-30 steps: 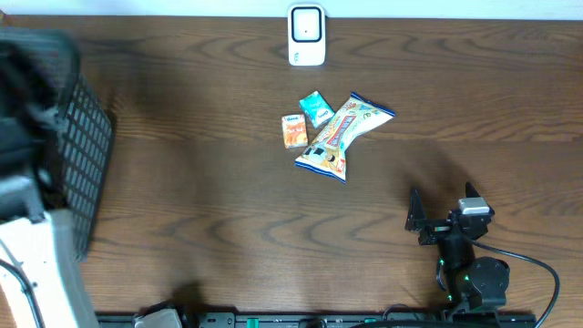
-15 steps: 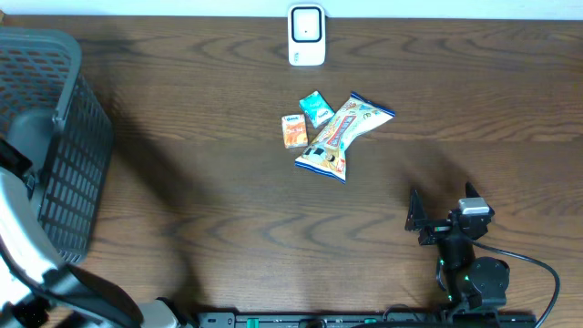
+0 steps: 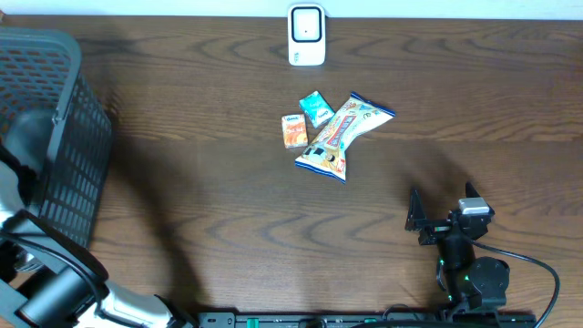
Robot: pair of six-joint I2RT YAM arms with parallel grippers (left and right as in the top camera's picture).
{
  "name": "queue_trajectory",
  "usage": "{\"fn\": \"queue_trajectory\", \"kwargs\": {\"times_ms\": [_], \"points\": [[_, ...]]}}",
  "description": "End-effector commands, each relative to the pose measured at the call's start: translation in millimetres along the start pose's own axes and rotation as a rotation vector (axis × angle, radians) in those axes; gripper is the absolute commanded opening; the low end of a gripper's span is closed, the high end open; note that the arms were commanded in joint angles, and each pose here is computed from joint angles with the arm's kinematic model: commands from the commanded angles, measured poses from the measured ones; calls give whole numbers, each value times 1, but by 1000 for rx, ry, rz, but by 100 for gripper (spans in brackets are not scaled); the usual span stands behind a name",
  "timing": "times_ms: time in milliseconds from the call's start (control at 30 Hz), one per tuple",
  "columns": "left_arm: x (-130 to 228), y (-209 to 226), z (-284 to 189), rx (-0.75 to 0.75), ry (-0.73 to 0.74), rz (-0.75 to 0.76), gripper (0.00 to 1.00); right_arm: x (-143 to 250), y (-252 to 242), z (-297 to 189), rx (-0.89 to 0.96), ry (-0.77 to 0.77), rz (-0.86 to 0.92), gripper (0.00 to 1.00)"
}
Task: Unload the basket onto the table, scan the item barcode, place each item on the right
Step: 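Reach the left gripper into the basket and grasp the green Zappy wipes pack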
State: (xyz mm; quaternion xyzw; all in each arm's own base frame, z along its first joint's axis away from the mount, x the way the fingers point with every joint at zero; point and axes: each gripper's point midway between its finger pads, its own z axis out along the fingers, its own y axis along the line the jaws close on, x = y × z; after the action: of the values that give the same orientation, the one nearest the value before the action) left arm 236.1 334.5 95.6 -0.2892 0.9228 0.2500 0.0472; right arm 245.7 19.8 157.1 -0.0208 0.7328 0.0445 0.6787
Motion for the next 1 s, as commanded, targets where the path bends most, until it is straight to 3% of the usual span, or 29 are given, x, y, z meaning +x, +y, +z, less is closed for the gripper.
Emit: {"fn": "queue_trajectory", "kwargs": {"times_ms": [0, 133, 300, 667, 800, 967], "points": [[16, 13, 24, -2, 71, 7, 79, 0, 2, 0, -5, -1, -6, 99], [24, 23, 36, -5, 96, -20, 78, 0, 2, 0, -5, -1, -6, 99], [22, 5, 41, 102, 68, 64, 78, 0, 2, 0, -5, -1, -6, 99], [34, 15, 60, 83, 61, 27, 78, 0, 2, 0, -5, -1, -6, 99], [35, 25, 65, 78, 47, -8, 67, 0, 2, 0, -5, -1, -6, 99], [35, 26, 70, 121, 20, -43, 67, 0, 2, 0, -5, -1, -6, 99]]}}
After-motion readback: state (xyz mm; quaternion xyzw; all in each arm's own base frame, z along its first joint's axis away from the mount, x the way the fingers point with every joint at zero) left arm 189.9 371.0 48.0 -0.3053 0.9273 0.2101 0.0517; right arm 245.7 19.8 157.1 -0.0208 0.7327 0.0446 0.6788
